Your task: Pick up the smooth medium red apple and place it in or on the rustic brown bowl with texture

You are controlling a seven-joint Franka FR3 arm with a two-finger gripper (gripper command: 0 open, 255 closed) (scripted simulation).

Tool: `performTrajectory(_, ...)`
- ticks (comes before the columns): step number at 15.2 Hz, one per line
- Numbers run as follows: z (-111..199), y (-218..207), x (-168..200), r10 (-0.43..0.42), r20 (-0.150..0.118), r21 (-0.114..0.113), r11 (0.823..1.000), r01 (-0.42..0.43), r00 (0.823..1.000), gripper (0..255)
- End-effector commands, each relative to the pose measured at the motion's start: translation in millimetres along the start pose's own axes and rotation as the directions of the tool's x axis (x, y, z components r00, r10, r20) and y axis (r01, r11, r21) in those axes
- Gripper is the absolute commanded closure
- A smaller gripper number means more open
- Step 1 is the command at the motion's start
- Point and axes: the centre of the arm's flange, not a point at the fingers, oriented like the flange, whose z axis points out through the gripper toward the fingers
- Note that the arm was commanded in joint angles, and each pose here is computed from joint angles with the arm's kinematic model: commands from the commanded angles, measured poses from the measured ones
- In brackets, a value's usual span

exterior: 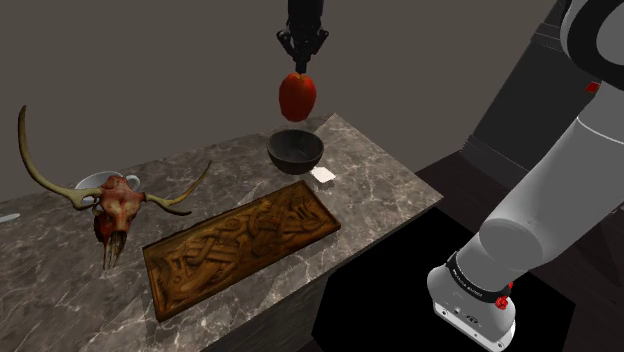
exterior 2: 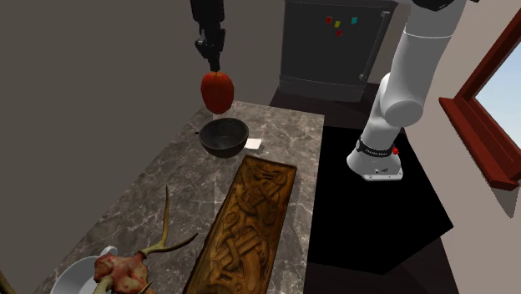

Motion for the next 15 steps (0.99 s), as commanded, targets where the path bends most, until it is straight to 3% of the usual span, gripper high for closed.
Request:
performTrajectory(1, 10.0, -0.2, -0.5, 0.0, -0.001, 0.0, 1.0, 0.0, 1.0, 255)
performTrajectory(15, 83.9, -0.6, -3.5, 0.0, -0.001, 0.0, 1.0, 0.0, 1.0, 255)
